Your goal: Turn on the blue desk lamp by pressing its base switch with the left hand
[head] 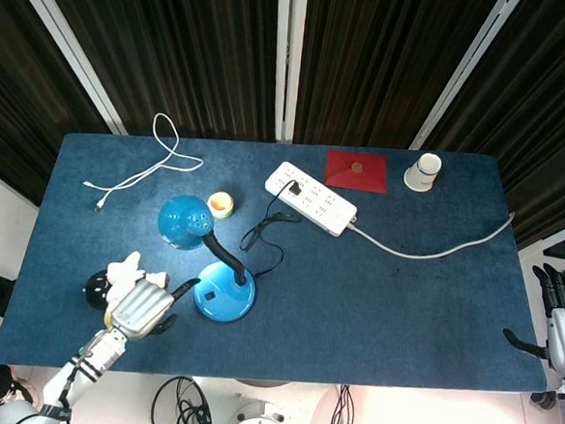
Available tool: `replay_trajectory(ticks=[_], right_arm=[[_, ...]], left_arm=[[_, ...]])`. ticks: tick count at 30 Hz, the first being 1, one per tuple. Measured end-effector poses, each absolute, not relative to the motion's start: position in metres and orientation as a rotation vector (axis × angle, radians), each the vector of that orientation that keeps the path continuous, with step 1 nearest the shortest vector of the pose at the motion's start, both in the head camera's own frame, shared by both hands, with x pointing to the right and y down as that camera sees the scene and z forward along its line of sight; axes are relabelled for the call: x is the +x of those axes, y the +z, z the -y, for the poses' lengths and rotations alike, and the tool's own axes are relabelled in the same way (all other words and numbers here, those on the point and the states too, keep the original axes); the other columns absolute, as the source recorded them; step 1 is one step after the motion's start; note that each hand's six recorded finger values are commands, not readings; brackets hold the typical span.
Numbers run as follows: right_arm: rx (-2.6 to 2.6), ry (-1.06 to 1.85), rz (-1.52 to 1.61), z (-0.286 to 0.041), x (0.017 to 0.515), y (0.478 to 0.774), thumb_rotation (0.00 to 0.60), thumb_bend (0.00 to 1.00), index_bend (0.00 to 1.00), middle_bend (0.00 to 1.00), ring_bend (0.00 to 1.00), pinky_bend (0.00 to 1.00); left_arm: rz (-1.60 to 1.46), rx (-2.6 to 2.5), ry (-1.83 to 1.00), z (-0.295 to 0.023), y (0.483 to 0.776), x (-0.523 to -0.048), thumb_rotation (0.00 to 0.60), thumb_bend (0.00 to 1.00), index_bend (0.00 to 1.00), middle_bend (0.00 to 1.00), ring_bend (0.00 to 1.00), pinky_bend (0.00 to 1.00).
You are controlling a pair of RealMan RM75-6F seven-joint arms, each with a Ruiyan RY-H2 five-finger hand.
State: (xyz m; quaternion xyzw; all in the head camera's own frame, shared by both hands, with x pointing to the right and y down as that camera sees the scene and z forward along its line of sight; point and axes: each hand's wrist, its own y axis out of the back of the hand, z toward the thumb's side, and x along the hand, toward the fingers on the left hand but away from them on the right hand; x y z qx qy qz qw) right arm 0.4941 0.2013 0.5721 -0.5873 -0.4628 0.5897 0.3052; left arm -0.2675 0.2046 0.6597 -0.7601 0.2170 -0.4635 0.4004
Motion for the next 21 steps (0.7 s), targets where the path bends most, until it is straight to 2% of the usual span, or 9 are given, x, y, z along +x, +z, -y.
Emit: replay_trajectory(ticks=[2,6,8,10,11,12,13,17,21], right_arm=[[-1.554,1.563,1.224,-0.201,0.494,0.572,0.600,0.06,0.00,0.00,0.00,0.00],[-1.559,1.550,1.211,-0.203,0.489,0.571,0.600,0.06,0.00,0.00,0.00,0.00],[-1.562,1.543,1.200,-0.204,0.486,0.570,0.600,0.06,0.00,0.00,0.00,0.00],[-1.561,1.537,1.186,-0.204,0.482,0.569,0.600,0.06,0.00,0.00,0.00,0.00],[-1.560,1.537,1.179,-0.205,0.480,0.569,0.600,0.06,0.00,0.00,0.00,0.00],[-1.558,1.538,1.167,-0.205,0.479,0.568,0.600,0.06,0.00,0.00,0.00,0.00],[-1.556,1.539,1.158,-0.206,0.477,0.568,0.600,0.06,0.00,0.00,0.00,0.00],[-1.550,1.535,1.134,-0.208,0.470,0.565,0.600,0.06,0.00,0.00,0.00,0.00],[-1.550,1.523,1.118,-0.211,0.464,0.562,0.600,0.06,0.00,0.00,0.00,0.00]], left_arm=[[-0.616,-1.872,-1.155,-0.199,0.646,-0.277,0.600,0.40,0.29,0.82,0.84,0.89],[-0.808,-1.697,-1.140,-0.179,0.606,-0.310,0.600,0.38,0.34,0.82,0.83,0.87],[-0.900,-1.599,-1.140,-0.169,0.588,-0.329,0.600,0.38,0.34,0.74,0.73,0.76],[-0.993,-1.475,-1.153,-0.159,0.568,-0.355,0.600,0.32,0.28,0.38,0.30,0.34],[-1.021,-1.430,-1.164,-0.156,0.561,-0.365,0.600,0.27,0.24,0.21,0.13,0.17],[-1.043,-1.388,-1.181,-0.154,0.556,-0.375,0.600,0.21,0.20,0.08,0.03,0.05],[-1.047,-1.370,-1.201,-0.153,0.554,-0.381,0.600,0.15,0.16,0.02,0.00,0.00],[-0.993,-1.372,-1.335,-0.155,0.564,-0.405,0.600,0.05,0.13,0.01,0.00,0.00],[-0.963,-1.417,-1.488,-0.161,0.581,-0.435,0.600,0.05,0.13,0.01,0.00,0.00]])
